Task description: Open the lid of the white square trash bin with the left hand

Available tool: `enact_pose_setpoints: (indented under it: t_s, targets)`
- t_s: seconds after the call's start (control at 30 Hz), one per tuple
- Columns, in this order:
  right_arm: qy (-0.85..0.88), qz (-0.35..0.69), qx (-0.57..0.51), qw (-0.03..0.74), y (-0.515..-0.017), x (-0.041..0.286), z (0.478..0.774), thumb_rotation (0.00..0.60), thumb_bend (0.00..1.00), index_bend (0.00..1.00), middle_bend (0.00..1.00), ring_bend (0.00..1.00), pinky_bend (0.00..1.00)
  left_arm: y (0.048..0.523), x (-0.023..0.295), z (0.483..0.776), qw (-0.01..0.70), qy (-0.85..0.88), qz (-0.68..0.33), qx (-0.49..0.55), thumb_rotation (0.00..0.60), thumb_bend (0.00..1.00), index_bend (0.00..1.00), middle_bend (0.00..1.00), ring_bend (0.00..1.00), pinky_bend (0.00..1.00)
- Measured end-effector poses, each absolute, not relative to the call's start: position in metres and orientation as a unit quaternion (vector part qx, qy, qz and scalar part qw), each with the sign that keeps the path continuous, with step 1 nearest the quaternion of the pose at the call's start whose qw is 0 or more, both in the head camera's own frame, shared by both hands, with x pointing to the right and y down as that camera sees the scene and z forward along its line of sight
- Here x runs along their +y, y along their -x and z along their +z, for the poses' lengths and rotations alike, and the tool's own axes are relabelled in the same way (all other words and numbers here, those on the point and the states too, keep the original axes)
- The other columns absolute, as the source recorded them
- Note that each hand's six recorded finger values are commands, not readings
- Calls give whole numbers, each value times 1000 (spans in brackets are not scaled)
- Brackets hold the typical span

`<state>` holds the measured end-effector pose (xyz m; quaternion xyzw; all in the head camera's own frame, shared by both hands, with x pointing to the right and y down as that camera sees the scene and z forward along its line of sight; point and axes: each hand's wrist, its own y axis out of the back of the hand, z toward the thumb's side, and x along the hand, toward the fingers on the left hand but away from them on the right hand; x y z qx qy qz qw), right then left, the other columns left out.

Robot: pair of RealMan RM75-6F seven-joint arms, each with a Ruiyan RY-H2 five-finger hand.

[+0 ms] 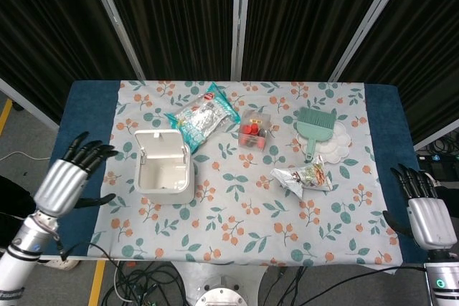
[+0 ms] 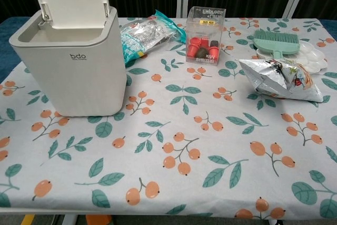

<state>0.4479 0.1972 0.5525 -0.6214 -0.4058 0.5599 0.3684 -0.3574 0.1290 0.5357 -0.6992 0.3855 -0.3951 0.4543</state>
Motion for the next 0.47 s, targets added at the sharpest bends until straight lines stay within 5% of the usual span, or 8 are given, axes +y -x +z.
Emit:
enact_pose_setpoints:
  t_s: [0.13,0.47]
  targets:
    - [621,565,-402,366,-448,196,553,600,208,0,1,0,0,405,135,531,440,651,-445,429,395,0,205,172,146,4]
    - [631,558,-399,362,-443,196,558,600,208,0,0,0,0,465,199,563,368,605,-564,425,389,0,205,170,146,4]
